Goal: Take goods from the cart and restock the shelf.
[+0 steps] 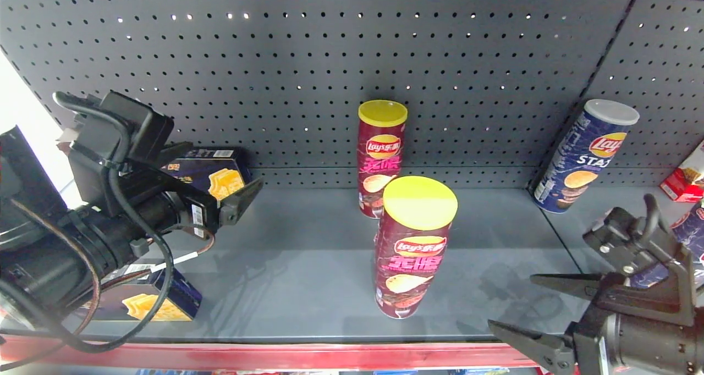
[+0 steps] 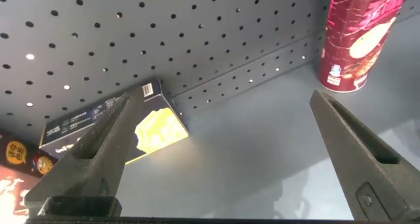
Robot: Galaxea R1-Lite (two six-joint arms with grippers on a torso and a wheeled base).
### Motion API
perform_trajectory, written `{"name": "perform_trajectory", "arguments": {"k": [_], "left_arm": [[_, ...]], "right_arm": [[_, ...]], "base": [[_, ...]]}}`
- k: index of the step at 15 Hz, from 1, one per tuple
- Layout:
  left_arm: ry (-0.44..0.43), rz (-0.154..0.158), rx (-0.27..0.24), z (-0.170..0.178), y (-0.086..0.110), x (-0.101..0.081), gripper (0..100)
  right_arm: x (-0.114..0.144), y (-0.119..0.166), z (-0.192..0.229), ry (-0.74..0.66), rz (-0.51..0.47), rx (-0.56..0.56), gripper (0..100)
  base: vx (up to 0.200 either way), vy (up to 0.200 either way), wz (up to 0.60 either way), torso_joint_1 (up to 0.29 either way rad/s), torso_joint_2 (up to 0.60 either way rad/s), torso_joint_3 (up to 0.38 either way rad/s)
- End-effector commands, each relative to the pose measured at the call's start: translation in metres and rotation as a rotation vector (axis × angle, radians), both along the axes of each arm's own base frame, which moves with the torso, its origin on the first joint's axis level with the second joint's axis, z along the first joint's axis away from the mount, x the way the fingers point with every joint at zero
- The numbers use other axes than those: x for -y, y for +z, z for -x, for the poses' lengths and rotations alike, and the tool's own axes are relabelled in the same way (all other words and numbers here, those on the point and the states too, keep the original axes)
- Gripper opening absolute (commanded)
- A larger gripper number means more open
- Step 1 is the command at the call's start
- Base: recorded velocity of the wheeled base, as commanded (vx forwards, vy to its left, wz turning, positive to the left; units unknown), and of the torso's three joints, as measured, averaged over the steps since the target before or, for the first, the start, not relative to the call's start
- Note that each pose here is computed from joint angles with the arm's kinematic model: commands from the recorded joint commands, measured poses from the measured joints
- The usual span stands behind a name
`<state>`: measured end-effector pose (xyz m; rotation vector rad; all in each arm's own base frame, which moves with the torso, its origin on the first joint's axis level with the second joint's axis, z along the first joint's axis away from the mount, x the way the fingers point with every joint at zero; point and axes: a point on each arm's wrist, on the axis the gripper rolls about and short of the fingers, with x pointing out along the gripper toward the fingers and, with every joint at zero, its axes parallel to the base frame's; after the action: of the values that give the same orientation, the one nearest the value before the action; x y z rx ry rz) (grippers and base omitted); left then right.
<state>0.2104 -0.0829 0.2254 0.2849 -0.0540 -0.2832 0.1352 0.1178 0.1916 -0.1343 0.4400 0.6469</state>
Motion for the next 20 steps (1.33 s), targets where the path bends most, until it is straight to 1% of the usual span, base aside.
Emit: {"name": "perform_trajectory", "arguments": {"k": [1, 4, 5, 7, 9, 13, 20], "left_arm": [[0.0, -0.001, -0.002, 0.0, -0.001, 0.0, 100], [-0.012, 0.001, 0.004, 0.0, 0.0, 0.0, 100], [-0.015, -0.003, -0.004, 0.001, -0.003, 0.0, 100], [-0.011, 0.001, 0.009, 0.002, -0.005, -0.003, 100], [-0.006, 0.001, 0.009, 0.0, -0.005, -0.006, 100], [-0.003, 0.001, 0.009, 0.0, -0.005, -0.007, 100], [-0.003, 0.0, 0.006, 0.0, -0.006, -0.007, 100]], "right_arm": [[-0.02, -0.002, -0.023, -0.028, 0.038, -0.026, 100], [-0.03, 0.002, -0.044, -0.063, 0.041, -0.019, 100], [-0.035, 0.003, -0.052, -0.07, 0.042, -0.02, 100], [-0.042, 0.002, -0.06, -0.068, 0.047, -0.024, 100], [-0.049, 0.001, -0.067, -0.064, 0.053, -0.026, 100], [-0.062, 0.002, -0.076, -0.049, 0.046, -0.016, 100], [-0.062, 0.001, -0.076, -0.049, 0.046, -0.016, 100]], "base": [[0.0, 0.0, 0.0, 0.0, 0.0, 0.0], [0.0, 0.0, 0.0, 0.0, 0.0, 0.0], [0.0, 0.0, 0.0, 0.0, 0.0, 0.0], [0.0, 0.0, 0.0, 0.0, 0.0, 0.0], [0.0, 0.0, 0.0, 0.0, 0.0, 0.0], [0.0, 0.0, 0.0, 0.0, 0.0, 0.0], [0.0, 0.0, 0.0, 0.0, 0.0, 0.0]]}}
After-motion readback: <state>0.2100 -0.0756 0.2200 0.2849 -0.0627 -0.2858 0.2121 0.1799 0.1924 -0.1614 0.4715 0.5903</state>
